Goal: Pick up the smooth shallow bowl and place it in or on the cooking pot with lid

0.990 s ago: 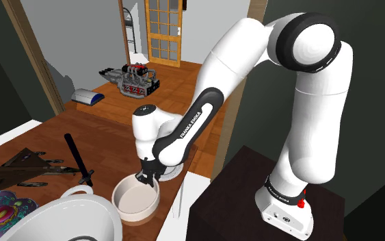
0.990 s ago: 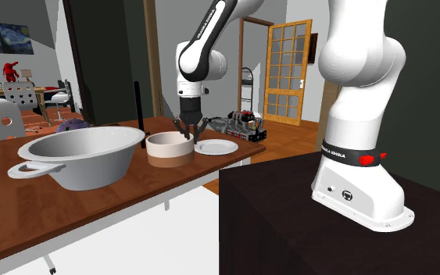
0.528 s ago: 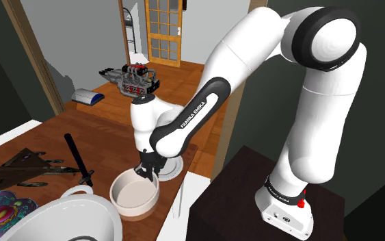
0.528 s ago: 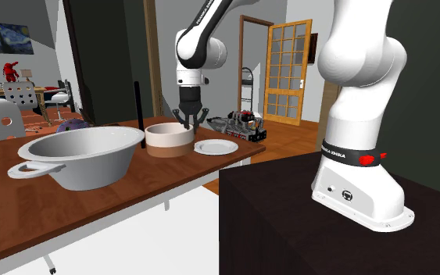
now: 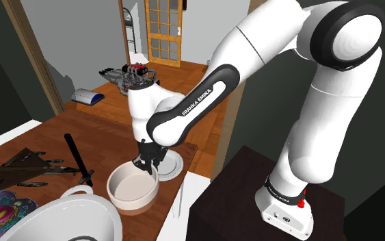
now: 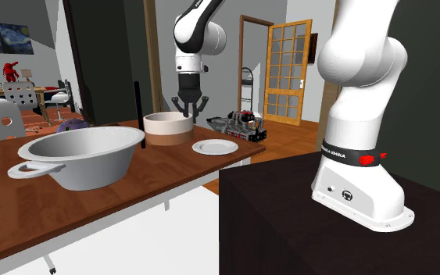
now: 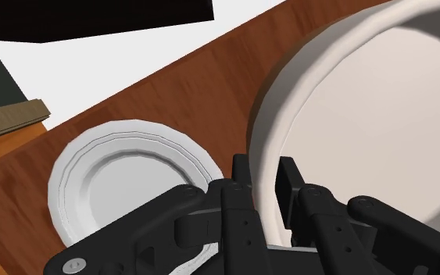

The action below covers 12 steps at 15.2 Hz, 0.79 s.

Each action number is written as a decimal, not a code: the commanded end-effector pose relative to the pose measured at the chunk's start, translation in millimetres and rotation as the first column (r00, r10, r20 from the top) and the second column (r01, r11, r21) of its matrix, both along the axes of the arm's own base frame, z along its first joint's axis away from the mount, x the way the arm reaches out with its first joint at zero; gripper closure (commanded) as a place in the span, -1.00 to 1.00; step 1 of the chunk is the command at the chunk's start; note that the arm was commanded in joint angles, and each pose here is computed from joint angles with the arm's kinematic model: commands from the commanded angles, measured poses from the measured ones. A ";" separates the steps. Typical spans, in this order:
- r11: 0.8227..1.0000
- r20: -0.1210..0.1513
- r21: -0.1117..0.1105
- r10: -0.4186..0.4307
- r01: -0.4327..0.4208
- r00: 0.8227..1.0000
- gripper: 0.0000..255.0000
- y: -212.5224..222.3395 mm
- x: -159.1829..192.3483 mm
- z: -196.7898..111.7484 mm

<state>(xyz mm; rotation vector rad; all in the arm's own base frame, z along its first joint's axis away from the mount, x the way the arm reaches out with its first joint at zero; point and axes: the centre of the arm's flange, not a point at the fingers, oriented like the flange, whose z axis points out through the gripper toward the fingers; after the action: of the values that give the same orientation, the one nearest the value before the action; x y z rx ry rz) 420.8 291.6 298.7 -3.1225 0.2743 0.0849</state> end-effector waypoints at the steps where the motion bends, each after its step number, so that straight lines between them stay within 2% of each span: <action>1: 1.000 0.000 0.000 0.000 0.000 1.000 1.00 -0.4 0.0 10.8; 12: 1.000 0.000 0.000 0.000 0.000 1.000 1.00 -0.4 0.0 68.9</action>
<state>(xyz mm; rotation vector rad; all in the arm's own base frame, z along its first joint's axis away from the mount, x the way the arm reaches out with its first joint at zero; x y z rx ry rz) 421.0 291.0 361.9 -3.1225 0.2747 0.0852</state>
